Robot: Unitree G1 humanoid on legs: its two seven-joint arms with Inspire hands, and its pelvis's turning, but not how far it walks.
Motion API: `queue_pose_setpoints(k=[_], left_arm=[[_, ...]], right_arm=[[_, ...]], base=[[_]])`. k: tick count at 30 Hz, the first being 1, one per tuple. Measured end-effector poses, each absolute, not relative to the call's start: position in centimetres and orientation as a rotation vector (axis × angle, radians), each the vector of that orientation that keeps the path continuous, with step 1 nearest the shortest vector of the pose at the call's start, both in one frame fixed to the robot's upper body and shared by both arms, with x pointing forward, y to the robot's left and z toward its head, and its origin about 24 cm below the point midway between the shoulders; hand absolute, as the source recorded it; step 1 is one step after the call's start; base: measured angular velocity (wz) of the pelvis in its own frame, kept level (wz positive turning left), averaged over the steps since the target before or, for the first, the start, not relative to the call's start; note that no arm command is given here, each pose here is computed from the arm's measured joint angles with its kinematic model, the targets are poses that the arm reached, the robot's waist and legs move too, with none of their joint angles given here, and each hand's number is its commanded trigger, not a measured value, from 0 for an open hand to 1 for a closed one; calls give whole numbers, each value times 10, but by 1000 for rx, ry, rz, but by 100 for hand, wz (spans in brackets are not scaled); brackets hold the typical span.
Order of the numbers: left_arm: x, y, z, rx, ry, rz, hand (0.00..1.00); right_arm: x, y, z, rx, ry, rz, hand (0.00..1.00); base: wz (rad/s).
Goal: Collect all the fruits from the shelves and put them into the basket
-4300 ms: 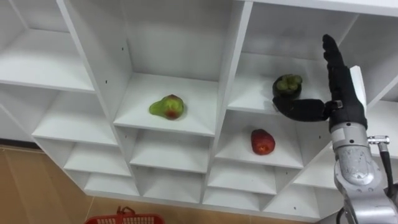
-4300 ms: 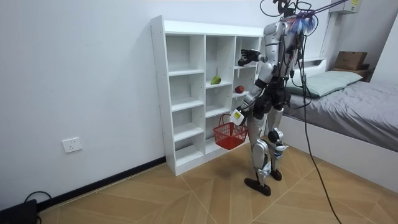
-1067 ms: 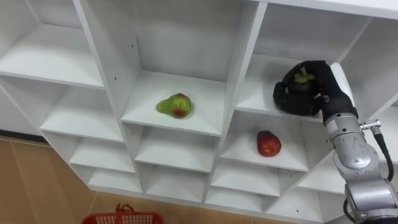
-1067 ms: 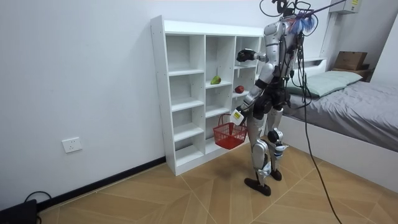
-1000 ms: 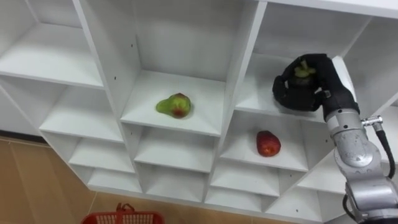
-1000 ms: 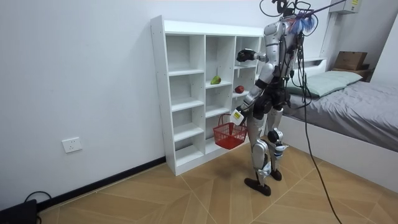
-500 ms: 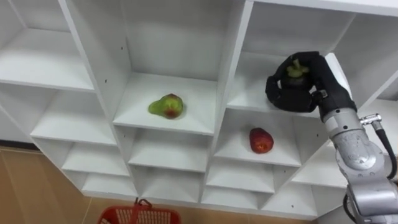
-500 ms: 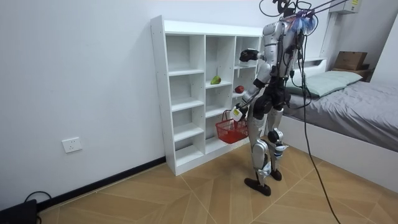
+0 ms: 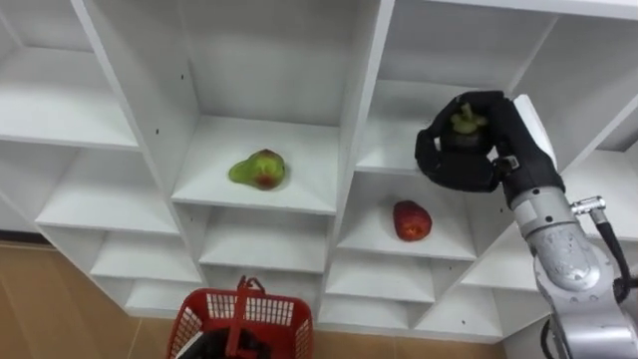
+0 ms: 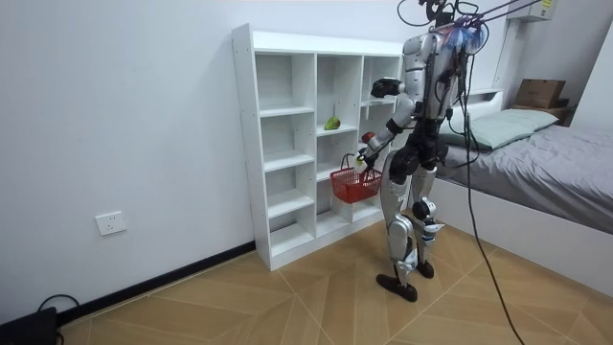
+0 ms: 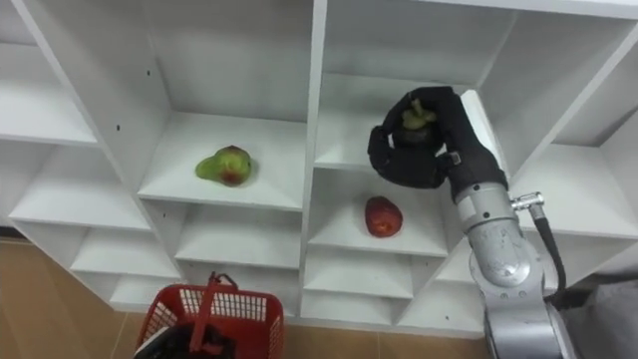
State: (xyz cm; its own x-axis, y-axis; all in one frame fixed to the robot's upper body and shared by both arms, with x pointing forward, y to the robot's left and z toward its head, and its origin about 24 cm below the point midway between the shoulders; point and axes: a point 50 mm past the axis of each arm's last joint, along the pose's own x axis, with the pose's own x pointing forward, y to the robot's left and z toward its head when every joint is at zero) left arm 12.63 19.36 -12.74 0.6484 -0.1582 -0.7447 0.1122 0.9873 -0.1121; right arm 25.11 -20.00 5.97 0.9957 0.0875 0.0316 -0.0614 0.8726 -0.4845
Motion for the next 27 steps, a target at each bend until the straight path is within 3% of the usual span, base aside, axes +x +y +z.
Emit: queue_pose_setpoints(k=[11, 27], left_arm=[[155, 172, -99, -84, 679, -243, 100], [154, 158, -99, -78, 695, -322, 100]], right_arm=[[233, -191, 39, -472, 56, 201, 100], [210, -150, -3, -313, 242, 442, 100]], base=[[-5], [-2]])
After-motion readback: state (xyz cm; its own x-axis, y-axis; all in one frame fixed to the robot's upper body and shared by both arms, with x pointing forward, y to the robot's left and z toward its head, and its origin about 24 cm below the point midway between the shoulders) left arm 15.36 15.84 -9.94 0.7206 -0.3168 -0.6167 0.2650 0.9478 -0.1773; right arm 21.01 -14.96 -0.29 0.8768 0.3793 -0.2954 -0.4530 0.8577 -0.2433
